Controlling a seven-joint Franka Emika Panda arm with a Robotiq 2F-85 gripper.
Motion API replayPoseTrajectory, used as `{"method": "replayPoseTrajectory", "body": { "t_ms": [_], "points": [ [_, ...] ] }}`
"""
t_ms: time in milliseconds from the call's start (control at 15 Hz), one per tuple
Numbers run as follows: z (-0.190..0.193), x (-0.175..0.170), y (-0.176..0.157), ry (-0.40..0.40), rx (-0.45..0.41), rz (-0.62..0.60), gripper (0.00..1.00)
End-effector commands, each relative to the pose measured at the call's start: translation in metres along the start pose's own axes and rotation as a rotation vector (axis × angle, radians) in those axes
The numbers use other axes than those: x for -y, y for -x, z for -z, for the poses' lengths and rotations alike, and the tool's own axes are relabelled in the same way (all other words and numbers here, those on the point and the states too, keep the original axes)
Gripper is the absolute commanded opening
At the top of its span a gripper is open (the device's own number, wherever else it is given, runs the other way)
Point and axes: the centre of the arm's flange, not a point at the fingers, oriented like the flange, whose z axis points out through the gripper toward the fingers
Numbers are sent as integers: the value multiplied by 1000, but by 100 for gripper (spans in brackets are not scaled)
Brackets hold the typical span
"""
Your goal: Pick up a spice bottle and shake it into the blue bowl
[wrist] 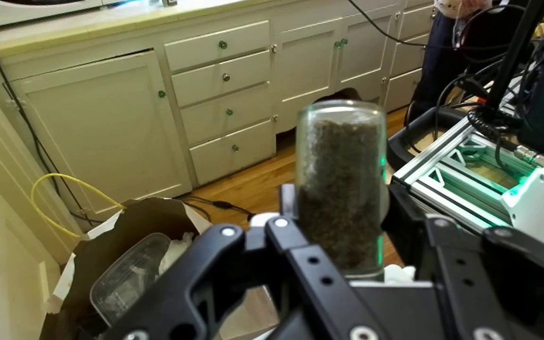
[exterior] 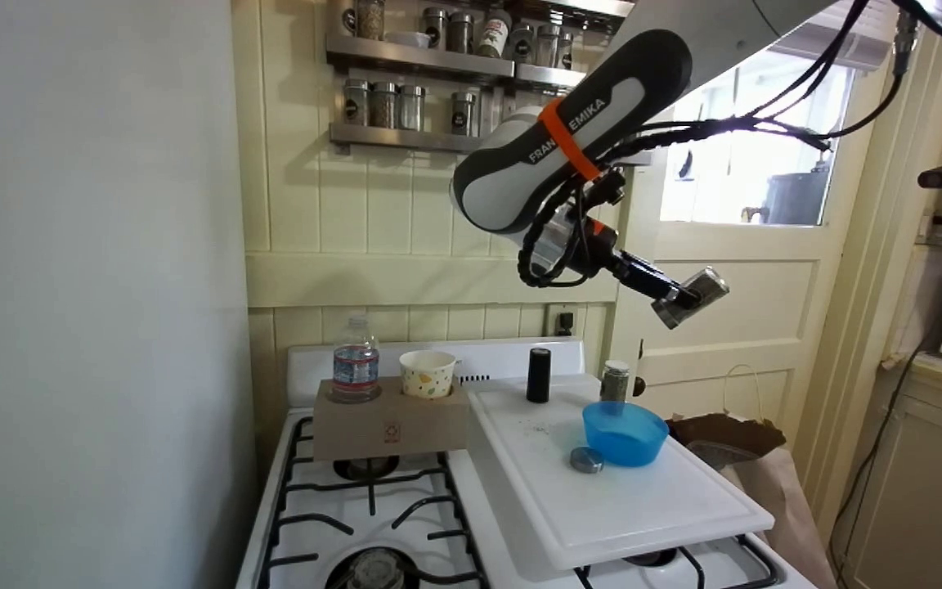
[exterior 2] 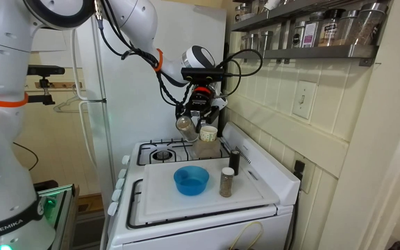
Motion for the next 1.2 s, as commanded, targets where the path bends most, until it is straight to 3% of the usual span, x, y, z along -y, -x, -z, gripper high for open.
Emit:
{"method": "replayPoseTrajectory", "body": {
  "t_ms": [0, 133, 200, 267, 333, 467, 533, 600, 667, 800, 867, 1000, 1133],
  "points": [
    [-8, -5, -11, -5, 150, -52, 23],
    [4, 2, -5, -11, -3, 54, 23],
    [6, 1, -8, -8, -20, 51, 23],
    [0, -2, -17, 1, 130, 5, 23],
    [-4, -3, -19, 15, 183, -40, 23],
    [8, 3, -12, 12, 12, 60, 23],
    [7, 1, -17, 7, 50, 48, 23],
    [-2, -3, -24, 13, 205, -14, 23],
    [-2, -1, -22, 0, 179, 23, 23],
    [7, 4, -14, -1, 3, 90, 23],
    [10, 2, -16, -5, -31, 109, 23],
    [4, -2, -26, 7, 129, 43, 23],
    [18, 8, -10, 33, -71, 139, 23]
  ]
}}
